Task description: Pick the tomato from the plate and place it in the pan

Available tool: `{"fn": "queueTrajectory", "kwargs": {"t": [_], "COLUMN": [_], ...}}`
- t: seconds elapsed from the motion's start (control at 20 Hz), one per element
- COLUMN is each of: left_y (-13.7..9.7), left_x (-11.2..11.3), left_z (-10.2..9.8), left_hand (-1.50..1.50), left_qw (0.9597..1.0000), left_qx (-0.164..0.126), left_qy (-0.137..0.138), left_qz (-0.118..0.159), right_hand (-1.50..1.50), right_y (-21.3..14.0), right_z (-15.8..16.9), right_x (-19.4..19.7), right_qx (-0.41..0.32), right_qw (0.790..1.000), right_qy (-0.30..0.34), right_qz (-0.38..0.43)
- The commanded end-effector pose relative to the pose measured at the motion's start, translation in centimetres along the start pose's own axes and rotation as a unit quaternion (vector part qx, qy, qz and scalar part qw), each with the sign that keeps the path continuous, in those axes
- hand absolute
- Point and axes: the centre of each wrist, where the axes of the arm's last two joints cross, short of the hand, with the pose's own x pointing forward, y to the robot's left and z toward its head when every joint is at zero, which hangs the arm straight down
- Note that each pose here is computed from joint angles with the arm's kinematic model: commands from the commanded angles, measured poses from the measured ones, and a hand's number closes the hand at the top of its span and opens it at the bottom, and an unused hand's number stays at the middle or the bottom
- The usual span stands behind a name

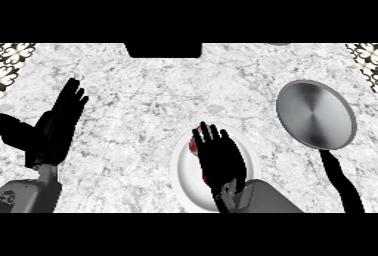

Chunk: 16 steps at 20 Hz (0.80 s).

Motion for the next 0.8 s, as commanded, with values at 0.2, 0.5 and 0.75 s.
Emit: {"fn": "queueTrajectory", "kwargs": {"t": [0.2, 0.5, 0.75], "left_y": [-1.6, -1.6, 1.0], "left_x": [-1.4, 1.8, -0.4], "left_z": [0.2, -1.7, -0.2], "left_hand": [0.00, 0.00, 0.00], "left_qw": [1.0000, 0.9999, 1.0000], "left_qx": [-0.003, -0.006, 0.001], "left_qy": [0.005, 0.006, -0.001], "left_qz": [0.002, 0.007, -0.001], "right_hand": [-1.50, -1.50, -1.50], "right_y": [2.9, 4.0, 4.4], "right_z": [-3.0, -3.4, -5.1], "right_x": [-0.5, 0.4, -1.2], "right_qx": [0.003, 0.021, 0.033], "right_qw": [1.000, 1.000, 0.999], "right_qy": [0.014, 0.004, 0.006], "right_qz": [0.002, -0.019, -0.033]}}
